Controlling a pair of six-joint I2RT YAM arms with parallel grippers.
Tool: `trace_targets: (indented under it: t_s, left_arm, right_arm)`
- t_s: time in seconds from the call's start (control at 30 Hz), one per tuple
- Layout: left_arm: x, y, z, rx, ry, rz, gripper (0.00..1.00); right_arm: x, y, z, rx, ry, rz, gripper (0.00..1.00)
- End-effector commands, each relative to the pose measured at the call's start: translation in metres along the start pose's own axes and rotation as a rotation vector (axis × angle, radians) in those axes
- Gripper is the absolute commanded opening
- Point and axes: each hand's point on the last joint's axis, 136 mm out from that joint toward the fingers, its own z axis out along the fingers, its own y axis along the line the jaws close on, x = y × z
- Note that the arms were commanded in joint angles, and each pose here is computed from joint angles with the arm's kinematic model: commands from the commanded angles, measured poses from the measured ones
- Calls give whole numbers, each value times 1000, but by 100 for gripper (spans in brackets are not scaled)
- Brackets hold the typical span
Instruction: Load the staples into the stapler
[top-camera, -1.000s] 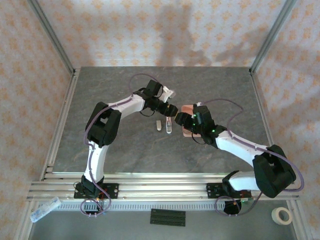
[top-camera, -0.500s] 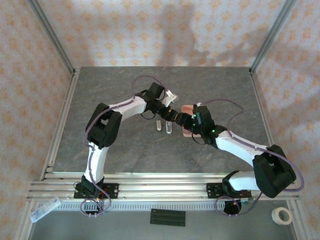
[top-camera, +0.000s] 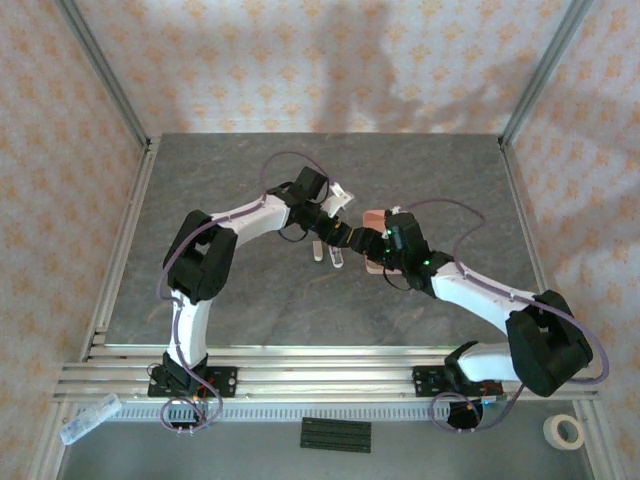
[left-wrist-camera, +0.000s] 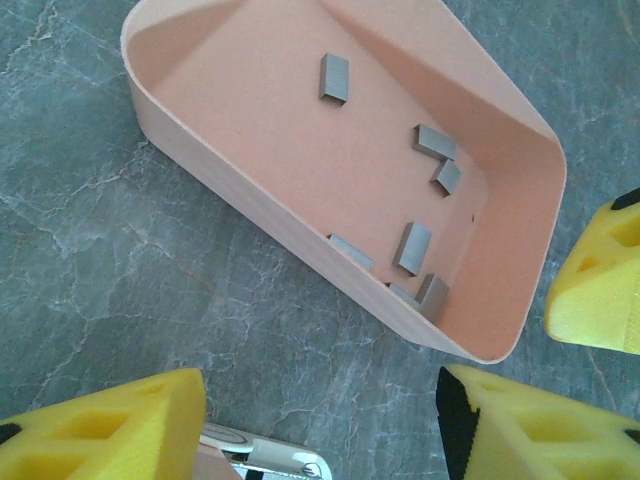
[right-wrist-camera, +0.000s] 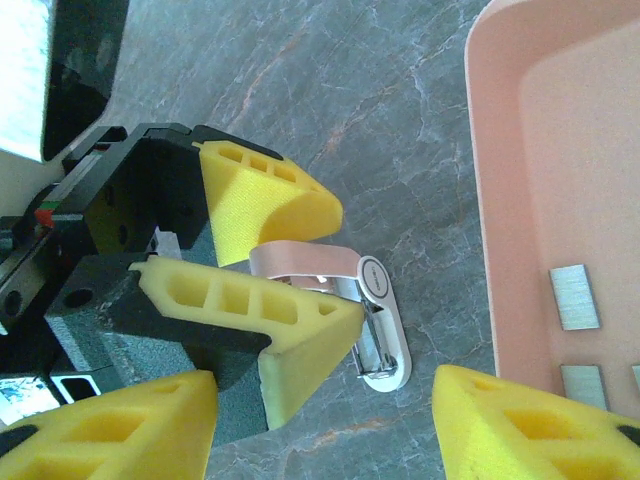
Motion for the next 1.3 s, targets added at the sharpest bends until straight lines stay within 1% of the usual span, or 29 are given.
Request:
trace_targets:
  t_s: [0.0,0.3,0.47,0.93,1.0,1.13,1.27]
  left_arm:
    - [10,-41,-9,74,41,61,64]
    - [11,-50,-17,76,19,54,64]
    - [23,-47,-13,74,42,36,64]
    - [32,-52,-9,75,66,31,64]
    - [29,-53,-12,68,52,30,64]
    - [17,-50,-24,4,-1,10,64]
    - [10,-37,-39,-106,-71,-42,65]
  right_arm:
    - [-6,-12,0,45,-41,0,59]
    - [-7,-9,0,34,-41,4,59]
    - [-6,-9,0,32,-37,5,59]
    - [-6,-9,3,30,-31,14,59]
    - [-6,-8,2,30,-30,15,59]
    - [-5,-8,3,32,-20,11,59]
    - [-5,-5,5,25,-12,11,59]
